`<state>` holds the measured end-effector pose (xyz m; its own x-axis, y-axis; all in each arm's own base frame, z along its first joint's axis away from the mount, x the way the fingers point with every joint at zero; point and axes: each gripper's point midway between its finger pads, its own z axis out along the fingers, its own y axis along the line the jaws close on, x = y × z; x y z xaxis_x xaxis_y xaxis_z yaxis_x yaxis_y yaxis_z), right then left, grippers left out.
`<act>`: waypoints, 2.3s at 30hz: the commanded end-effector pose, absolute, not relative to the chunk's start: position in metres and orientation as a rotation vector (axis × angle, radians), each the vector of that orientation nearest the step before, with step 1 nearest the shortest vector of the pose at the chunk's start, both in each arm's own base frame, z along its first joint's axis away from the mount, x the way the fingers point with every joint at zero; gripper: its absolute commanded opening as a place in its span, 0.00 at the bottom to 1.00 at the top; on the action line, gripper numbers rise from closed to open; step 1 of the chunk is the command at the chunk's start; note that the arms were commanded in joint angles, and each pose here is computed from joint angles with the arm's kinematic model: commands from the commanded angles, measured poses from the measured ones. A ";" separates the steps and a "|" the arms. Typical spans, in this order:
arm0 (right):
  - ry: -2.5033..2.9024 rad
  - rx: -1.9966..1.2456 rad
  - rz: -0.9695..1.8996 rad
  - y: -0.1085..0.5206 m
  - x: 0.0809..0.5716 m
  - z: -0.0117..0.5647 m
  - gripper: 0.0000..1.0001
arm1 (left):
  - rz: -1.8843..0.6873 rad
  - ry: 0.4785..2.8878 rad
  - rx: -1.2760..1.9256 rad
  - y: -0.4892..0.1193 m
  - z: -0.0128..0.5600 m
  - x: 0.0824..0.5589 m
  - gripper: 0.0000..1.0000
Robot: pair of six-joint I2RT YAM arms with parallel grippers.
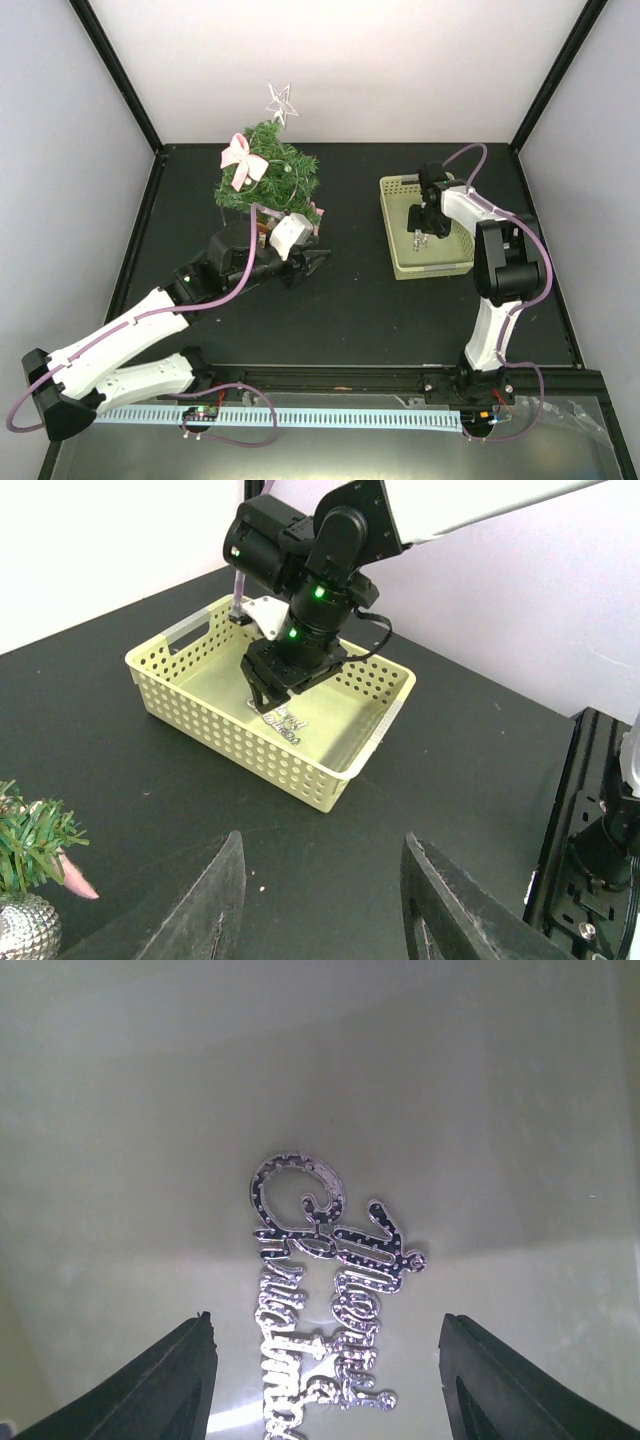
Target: Decorate the small christmas tree
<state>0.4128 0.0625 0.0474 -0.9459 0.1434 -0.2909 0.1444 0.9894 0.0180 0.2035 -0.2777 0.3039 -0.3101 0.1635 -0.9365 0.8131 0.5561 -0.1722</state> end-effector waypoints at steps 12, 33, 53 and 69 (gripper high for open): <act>2.958 0.201 0.003 0.064 0.399 0.006 0.60 | -0.815 1.733 0.777 -0.273 0.325 0.204 0.44; 2.942 0.194 0.023 0.065 0.396 0.006 0.35 | -0.821 1.724 0.768 -0.271 0.326 0.202 0.44; 2.834 0.119 0.032 0.064 0.404 0.049 0.35 | -0.862 1.749 0.764 -0.275 0.332 0.200 0.45; 2.907 0.173 0.077 0.068 0.400 0.016 0.55 | -0.853 1.740 0.760 -0.269 0.342 0.197 0.47</act>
